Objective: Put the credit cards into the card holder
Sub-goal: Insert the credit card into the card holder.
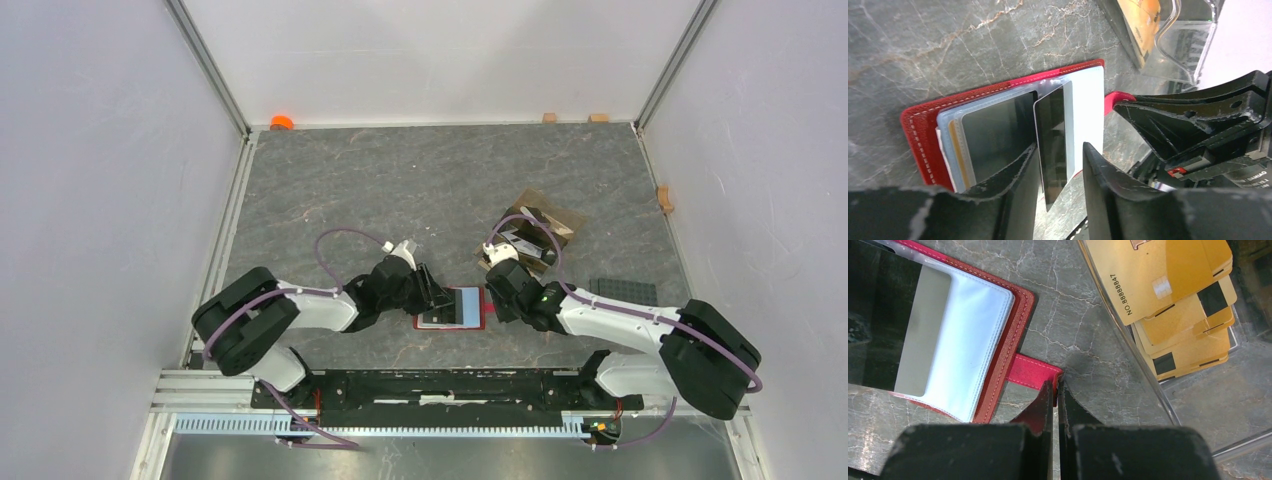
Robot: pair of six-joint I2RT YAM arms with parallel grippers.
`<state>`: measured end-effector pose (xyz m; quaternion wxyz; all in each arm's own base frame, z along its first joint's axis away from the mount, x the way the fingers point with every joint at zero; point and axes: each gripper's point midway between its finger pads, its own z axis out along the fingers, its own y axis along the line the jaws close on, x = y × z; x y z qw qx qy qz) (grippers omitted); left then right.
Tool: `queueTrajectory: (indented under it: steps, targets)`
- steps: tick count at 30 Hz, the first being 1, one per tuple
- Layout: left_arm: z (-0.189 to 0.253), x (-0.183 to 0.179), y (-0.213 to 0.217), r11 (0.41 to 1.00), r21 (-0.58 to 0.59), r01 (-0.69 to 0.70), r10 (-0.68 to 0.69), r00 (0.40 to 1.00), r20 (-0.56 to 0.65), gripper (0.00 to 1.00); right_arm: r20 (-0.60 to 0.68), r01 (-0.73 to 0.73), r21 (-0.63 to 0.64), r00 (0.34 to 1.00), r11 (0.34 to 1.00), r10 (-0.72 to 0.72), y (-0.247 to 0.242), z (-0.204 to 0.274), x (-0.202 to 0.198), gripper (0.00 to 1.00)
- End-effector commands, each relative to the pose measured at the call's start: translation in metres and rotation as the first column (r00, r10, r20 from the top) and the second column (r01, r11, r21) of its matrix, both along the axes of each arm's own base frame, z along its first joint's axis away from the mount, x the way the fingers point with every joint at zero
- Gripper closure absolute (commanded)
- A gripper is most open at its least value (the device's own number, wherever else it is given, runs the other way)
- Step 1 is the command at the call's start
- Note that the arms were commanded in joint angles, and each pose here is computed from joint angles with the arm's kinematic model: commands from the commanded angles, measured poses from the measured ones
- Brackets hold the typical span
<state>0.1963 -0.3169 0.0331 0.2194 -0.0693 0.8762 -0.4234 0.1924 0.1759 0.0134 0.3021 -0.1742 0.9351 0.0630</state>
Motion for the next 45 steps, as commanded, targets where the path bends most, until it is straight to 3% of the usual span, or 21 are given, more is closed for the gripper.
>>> queueTrajectory:
  steps: [1,5,11,28,45]
  targets:
    - [-0.008,-0.001,0.02,0.98,0.195,0.043,-0.051,0.998,0.032,0.54,-0.004,0.013,-0.049,1.0,0.999,-0.013,-0.011,0.0,-0.003,1.0]
    - [0.004,0.0,0.021,0.973,0.225,0.061,-0.075,0.996,0.055,0.48,-0.002,0.011,-0.046,1.0,0.999,-0.011,-0.01,0.001,-0.003,1.0]
    - [0.001,-0.004,0.019,0.971,0.222,0.088,-0.097,0.995,0.032,0.47,-0.005,0.008,-0.043,1.0,0.999,-0.009,-0.01,0.001,-0.003,1.0]
    - [-0.003,-0.007,-0.015,0.989,0.075,0.126,-0.128,0.991,0.035,0.47,-0.011,0.007,-0.034,1.0,0.999,-0.007,-0.008,-0.001,-0.005,1.0]
    - [0.037,-0.011,-0.053,0.985,-0.077,0.156,-0.145,0.981,0.128,0.47,-0.006,0.023,-0.039,1.0,0.999,-0.024,-0.01,0.002,-0.004,1.0]
